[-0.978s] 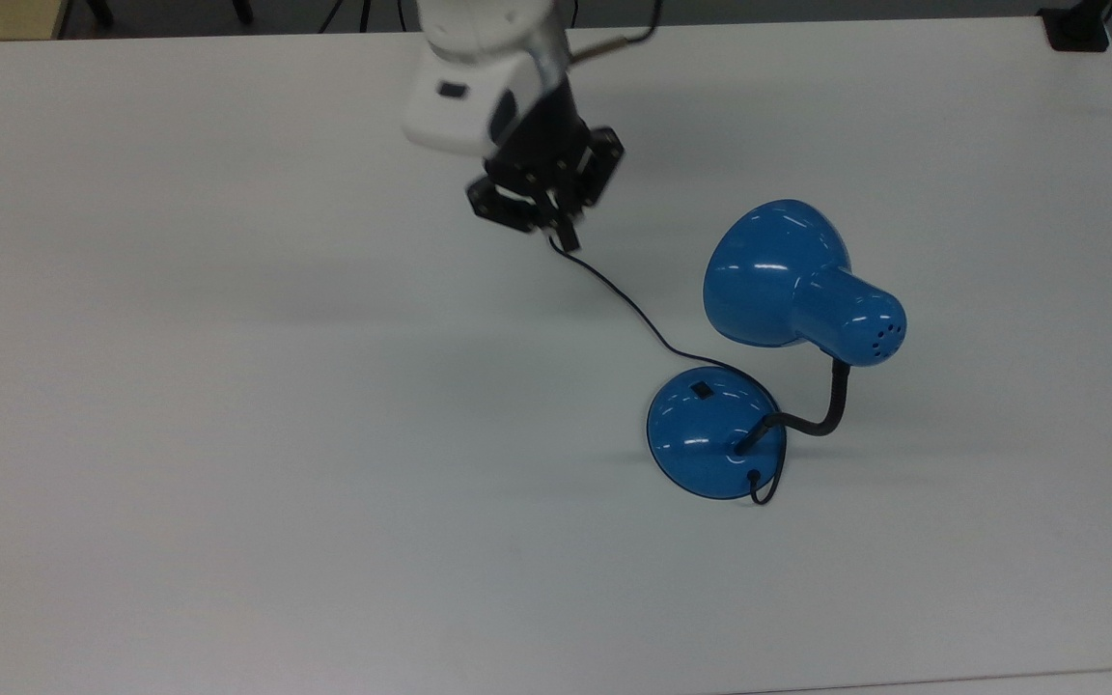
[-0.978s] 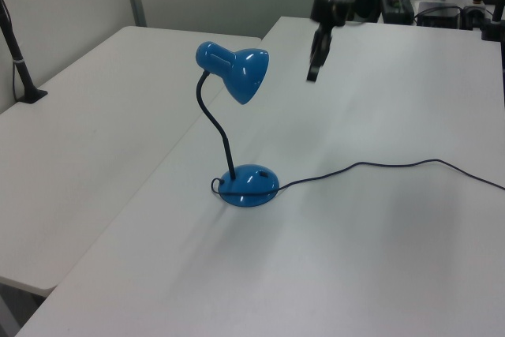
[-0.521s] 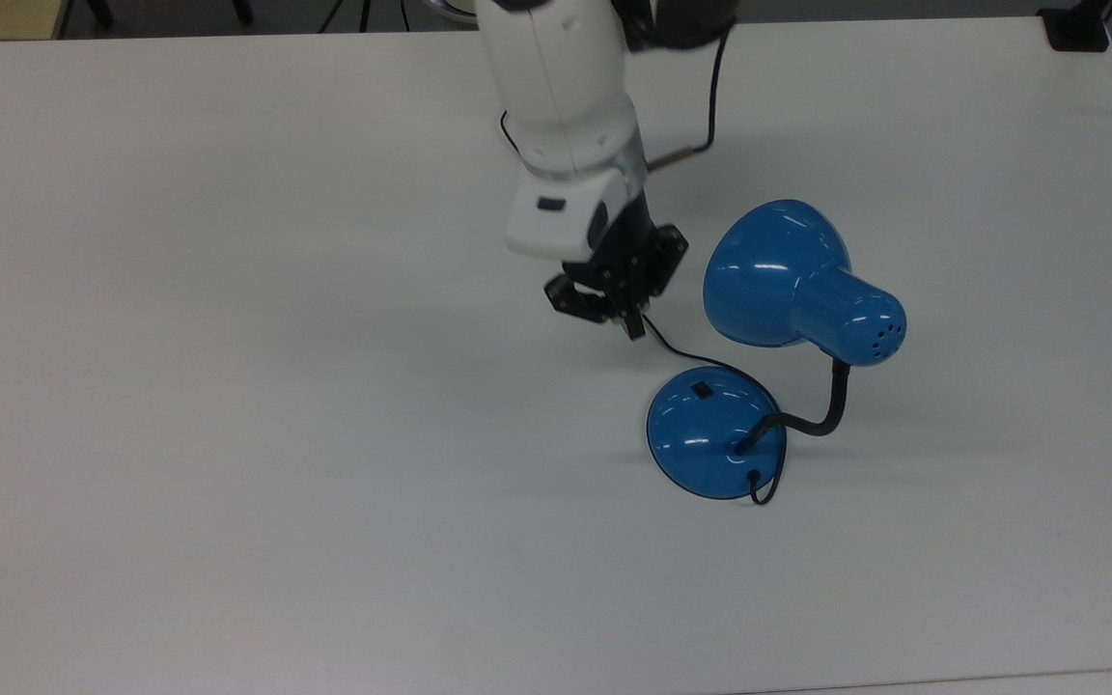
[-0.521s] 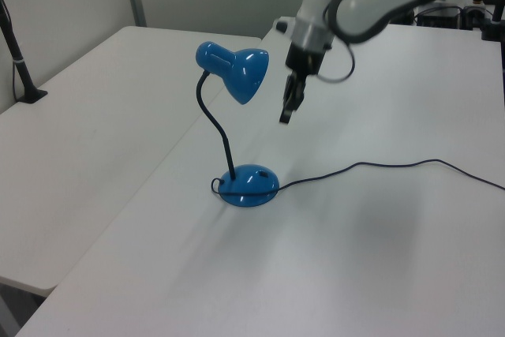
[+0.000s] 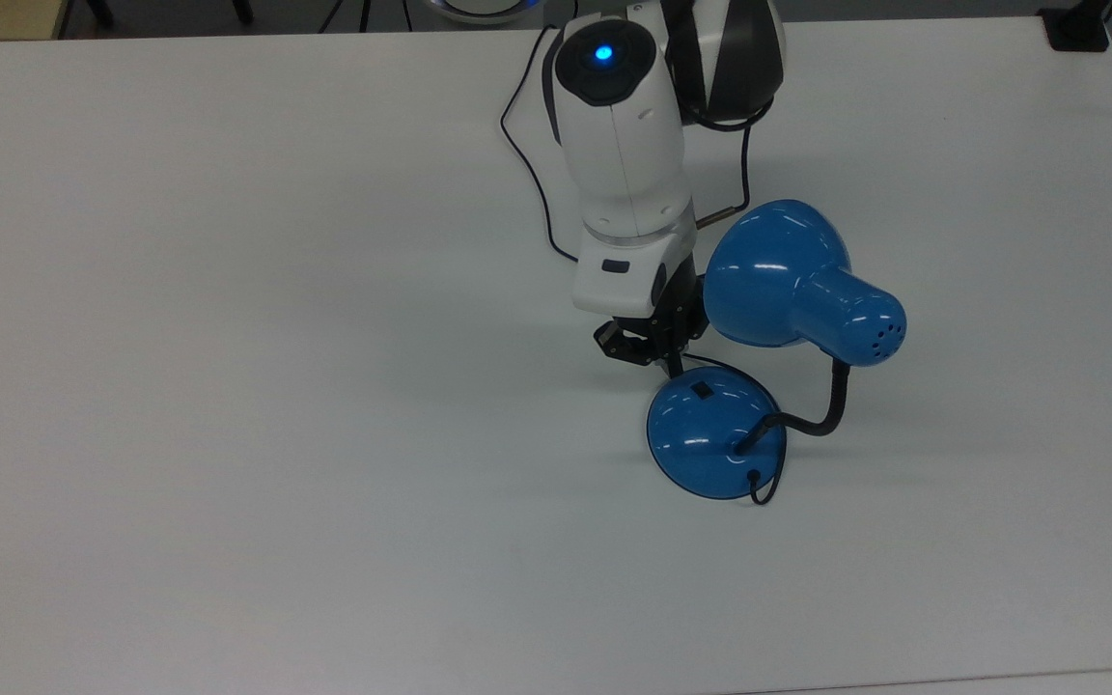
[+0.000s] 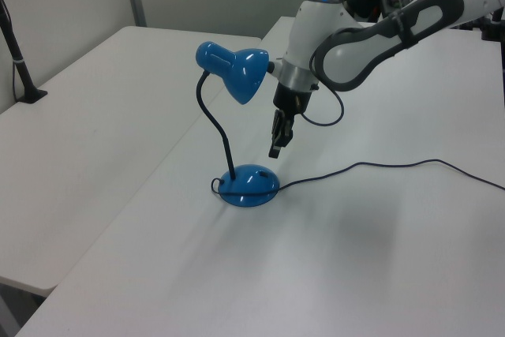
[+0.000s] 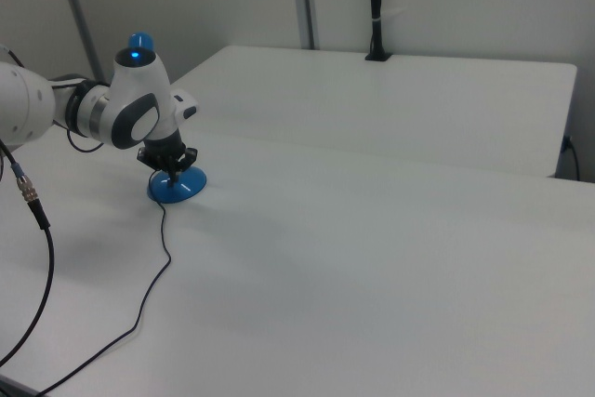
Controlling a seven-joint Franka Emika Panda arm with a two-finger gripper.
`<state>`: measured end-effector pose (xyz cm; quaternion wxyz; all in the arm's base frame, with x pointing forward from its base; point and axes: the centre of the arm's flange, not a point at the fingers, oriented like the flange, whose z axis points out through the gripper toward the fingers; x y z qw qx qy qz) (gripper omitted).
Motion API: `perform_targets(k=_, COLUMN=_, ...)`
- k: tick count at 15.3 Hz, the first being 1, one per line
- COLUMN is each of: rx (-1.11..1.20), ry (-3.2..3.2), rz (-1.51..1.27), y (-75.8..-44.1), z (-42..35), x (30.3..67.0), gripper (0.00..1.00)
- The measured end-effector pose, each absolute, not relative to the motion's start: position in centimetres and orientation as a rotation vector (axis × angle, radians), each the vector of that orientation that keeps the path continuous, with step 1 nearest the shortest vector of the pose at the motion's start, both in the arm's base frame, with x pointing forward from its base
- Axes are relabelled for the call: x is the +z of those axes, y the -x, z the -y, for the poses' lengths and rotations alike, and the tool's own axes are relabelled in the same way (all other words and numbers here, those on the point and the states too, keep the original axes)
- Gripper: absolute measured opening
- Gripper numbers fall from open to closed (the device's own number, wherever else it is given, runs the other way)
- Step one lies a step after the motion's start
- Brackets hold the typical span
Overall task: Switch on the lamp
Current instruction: 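Move the gripper toward the blue lamp base and lower it over the switch, then press down on the switch on the lamp base with the gripper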
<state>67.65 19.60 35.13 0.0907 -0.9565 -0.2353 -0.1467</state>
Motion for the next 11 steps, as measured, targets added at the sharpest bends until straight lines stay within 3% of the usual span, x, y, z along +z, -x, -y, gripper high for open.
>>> perform_targets(k=7, rx=-0.569, ry=2.846, rz=0.710, y=-68.7, z=-21.5, x=32.4, gripper=0.01)
perform_targets(k=11, rx=-0.586, ry=2.840, rz=0.719, y=-69.1, z=-22.1, x=32.6, gripper=0.01)
